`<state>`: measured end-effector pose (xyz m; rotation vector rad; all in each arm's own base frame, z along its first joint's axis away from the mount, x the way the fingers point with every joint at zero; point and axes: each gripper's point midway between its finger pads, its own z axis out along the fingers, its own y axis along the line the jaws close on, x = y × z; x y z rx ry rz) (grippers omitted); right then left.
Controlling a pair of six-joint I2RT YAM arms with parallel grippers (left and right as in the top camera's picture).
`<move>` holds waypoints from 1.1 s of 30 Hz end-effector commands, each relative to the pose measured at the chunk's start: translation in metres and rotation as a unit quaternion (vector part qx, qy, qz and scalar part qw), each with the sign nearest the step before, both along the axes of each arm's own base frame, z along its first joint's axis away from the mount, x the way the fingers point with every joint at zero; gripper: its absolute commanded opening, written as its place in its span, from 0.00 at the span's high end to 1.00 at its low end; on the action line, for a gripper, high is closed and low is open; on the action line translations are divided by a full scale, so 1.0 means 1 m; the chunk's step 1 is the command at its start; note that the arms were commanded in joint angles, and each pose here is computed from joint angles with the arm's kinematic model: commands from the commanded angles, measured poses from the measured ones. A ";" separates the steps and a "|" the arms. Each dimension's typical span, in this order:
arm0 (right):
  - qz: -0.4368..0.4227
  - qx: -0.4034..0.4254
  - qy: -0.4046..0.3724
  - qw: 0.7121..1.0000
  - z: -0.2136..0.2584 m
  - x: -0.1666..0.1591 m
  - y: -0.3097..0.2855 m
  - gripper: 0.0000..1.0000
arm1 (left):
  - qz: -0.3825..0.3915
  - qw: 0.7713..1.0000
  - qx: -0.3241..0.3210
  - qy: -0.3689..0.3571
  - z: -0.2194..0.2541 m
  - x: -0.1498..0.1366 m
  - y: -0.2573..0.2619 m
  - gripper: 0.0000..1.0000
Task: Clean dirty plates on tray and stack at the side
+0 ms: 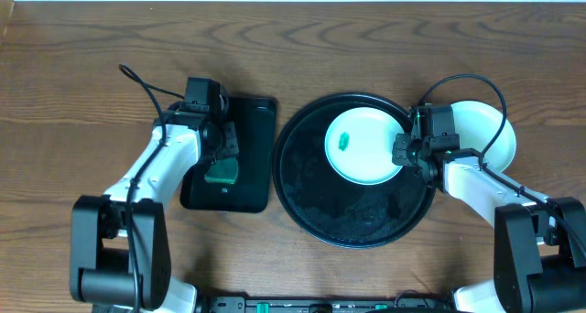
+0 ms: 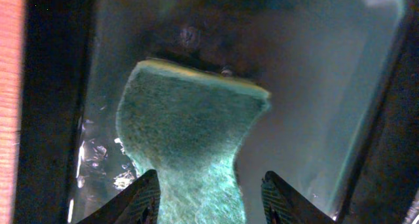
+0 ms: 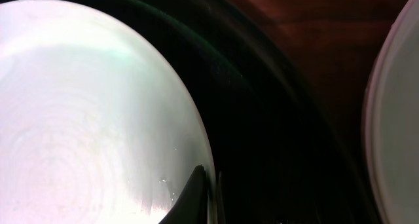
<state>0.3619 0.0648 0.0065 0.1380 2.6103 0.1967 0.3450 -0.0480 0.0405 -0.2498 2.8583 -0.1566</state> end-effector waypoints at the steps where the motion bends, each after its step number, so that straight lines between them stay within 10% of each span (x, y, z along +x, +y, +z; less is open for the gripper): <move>1: 0.002 0.002 0.011 1.000 -0.005 -0.005 -0.001 0.98 | 0.000 1.000 0.022 -0.020 0.015 0.007 0.008 0.48; 33: 0.002 0.002 0.011 1.000 -0.005 -0.005 -0.001 0.98 | -0.006 0.999 0.026 0.045 -0.019 -0.014 0.009 0.48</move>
